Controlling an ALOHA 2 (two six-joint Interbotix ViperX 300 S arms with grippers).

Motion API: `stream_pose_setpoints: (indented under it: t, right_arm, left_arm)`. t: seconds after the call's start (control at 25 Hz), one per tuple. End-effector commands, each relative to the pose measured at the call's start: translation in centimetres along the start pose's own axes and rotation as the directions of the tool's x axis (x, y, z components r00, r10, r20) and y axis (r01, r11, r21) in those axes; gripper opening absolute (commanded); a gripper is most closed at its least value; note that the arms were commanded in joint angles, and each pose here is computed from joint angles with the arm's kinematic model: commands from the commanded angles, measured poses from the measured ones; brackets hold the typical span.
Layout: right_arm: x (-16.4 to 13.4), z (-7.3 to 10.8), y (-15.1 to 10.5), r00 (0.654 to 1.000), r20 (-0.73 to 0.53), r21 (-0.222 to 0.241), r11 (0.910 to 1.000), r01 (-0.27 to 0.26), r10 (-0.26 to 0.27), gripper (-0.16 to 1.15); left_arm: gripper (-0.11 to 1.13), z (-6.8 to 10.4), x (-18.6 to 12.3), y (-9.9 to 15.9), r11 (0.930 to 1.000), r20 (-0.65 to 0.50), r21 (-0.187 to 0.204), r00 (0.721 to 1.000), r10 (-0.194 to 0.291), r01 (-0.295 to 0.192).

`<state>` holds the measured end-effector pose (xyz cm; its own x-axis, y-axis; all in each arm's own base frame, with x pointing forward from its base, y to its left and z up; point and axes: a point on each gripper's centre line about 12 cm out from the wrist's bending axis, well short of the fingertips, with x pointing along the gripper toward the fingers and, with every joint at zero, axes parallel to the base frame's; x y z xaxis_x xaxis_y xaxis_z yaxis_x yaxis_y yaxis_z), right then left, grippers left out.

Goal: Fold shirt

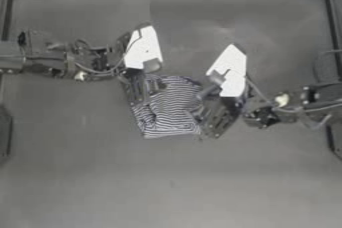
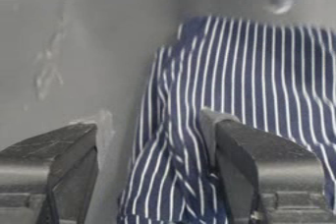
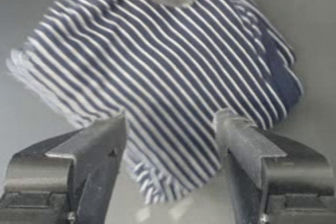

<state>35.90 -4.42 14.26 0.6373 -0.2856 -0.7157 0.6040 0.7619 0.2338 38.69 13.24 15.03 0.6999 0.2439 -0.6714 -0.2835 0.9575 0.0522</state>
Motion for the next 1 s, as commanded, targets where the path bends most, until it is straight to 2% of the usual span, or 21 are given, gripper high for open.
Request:
stream_pose_setpoints:
  t: [0.04,0.48,0.68,1.0]
  right_arm:
    - [0.7,1.0,0.8,1.0,0.02,-0.014,0.9998,-0.012,0.013,0.87]
    - [2.7,-0.2,0.6,1.0,-0.028,-0.015,0.9999,0.008,-0.008,0.87]
    - [3.3,-0.6,0.7,0.999,-0.047,-0.018,0.9998,0.001,-0.002,0.87]
    - [3.4,-1.4,1.1,0.998,-0.065,-0.028,0.9995,-0.013,0.011,0.87]
  left_arm:
    - [0.9,0.4,-0.7,0.1,1.0,0.023,0.0,1.0,0.002,-0.002]
    - [0.9,-2.0,-0.1,-0.1,1.0,-0.028,-0.009,1.0,-0.003,0.003]
    - [0.9,-3.1,0.6,-0.4,0.9999,-0.062,-0.011,0.998,-0.01,0.009]
    - [0.9,-3.5,1.0,-1.4,0.9996,-0.077,0.0,0.997,-0.027,0.027]
